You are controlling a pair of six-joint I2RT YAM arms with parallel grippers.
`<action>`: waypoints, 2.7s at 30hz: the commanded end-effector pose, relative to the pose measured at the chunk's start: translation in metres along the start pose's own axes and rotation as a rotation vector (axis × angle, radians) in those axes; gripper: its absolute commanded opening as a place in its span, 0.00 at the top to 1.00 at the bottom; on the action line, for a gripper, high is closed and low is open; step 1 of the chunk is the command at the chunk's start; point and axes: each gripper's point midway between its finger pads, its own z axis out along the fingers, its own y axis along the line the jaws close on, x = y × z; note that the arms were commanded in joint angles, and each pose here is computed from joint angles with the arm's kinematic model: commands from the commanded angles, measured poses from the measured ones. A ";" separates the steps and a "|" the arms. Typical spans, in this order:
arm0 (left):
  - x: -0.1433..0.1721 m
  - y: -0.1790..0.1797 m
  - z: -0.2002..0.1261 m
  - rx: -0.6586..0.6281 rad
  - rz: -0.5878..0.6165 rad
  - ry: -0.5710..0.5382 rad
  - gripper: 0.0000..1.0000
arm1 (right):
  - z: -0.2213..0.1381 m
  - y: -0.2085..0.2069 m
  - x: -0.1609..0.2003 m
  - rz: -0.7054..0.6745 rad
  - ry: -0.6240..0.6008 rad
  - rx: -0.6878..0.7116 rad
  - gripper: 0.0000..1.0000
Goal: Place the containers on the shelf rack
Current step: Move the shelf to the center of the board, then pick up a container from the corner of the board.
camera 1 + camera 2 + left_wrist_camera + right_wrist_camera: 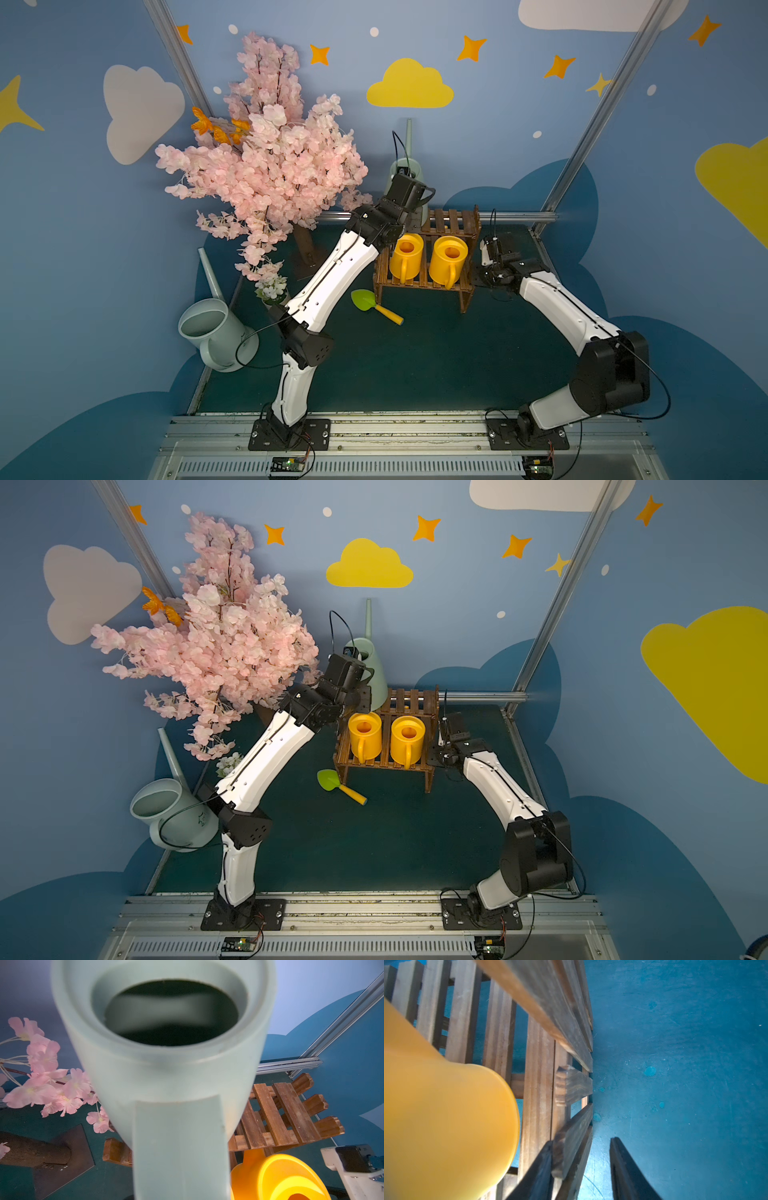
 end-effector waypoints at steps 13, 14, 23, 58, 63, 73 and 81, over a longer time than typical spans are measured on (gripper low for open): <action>-0.004 -0.003 0.001 0.005 0.006 -0.010 0.70 | -0.010 0.004 0.035 -0.003 0.101 -0.022 0.36; -0.004 -0.003 0.000 0.005 0.008 -0.010 0.69 | -0.012 0.003 0.034 -0.002 0.097 -0.020 0.35; -0.003 -0.004 -0.005 0.002 0.018 -0.012 0.62 | -0.020 -0.006 0.033 0.019 0.070 0.001 0.30; 0.106 0.140 -0.140 -0.274 -0.002 0.023 0.11 | -0.134 -0.031 0.009 -0.068 -0.257 0.025 0.02; 0.154 0.201 -0.167 -0.505 -0.093 0.128 0.06 | -0.135 -0.026 0.006 -0.073 -0.253 0.002 0.02; 0.219 0.275 -0.207 -0.706 -0.266 0.238 0.04 | -0.132 -0.024 0.009 -0.086 -0.239 -0.006 0.02; 0.262 0.313 -0.241 -0.898 -0.410 0.341 0.03 | -0.129 -0.024 0.012 -0.088 -0.223 -0.007 0.02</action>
